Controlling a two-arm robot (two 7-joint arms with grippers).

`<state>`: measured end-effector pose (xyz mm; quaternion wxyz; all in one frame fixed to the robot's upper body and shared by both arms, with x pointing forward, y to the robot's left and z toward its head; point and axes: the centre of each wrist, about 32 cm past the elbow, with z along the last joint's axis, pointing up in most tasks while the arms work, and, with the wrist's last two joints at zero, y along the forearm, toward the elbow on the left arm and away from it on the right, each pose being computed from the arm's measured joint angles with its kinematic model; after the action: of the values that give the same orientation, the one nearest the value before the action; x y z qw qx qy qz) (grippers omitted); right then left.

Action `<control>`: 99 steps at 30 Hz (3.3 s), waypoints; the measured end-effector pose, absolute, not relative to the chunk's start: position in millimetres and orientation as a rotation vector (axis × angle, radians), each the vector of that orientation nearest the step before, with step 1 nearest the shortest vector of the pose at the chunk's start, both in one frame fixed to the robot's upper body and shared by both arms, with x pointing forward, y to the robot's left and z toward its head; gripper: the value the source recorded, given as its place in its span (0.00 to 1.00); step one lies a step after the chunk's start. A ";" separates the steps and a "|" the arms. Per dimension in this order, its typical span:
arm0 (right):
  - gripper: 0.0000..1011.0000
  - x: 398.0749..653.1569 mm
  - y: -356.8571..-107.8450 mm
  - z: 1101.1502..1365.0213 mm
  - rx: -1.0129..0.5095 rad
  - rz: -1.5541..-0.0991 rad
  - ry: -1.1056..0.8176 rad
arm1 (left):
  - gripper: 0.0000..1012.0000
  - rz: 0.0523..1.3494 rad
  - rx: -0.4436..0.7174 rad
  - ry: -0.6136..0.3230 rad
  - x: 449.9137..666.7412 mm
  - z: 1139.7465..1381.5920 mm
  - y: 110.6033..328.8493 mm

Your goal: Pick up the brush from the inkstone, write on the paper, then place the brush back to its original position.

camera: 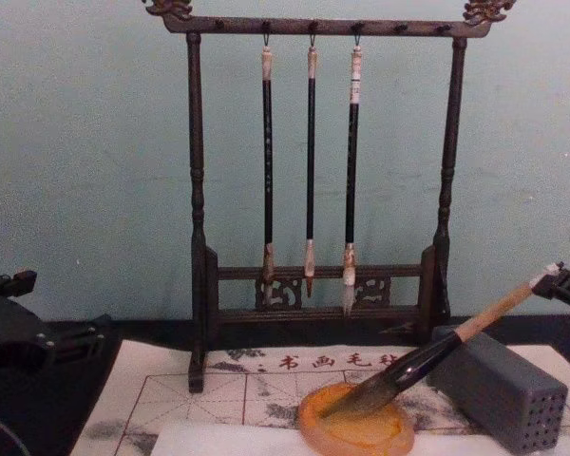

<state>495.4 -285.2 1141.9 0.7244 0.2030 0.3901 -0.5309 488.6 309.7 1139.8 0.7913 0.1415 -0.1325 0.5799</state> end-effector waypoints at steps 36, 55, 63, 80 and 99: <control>0.99 536.7 -275.7 1144.3 0.461 -1.123 0.903 | 0.99 1.248 0.304 -0.285 488.6 1139.8 309.7; 0.99 557.5 -270.9 1144.1 0.457 -1.113 0.902 | 0.99 1.248 0.304 -0.285 488.6 1139.8 309.7; 0.99 563.2 -268.6 1144.7 0.456 -1.105 0.904 | 0.99 1.248 0.304 -0.285 488.6 1139.8 309.7; 0.99 567.0 -268.1 1143.2 0.447 -1.118 0.906 | 0.99 1.248 0.304 -0.285 488.6 1139.8 309.7; 0.82 567.1 -267.9 1143.5 0.449 -1.116 0.906 | 0.99 1.248 0.304 -0.285 488.6 1139.8 309.7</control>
<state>567.1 -267.9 1143.5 0.7296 0.2038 0.4115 -0.5068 488.6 309.7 1139.8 0.7913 0.1415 -0.1325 0.5799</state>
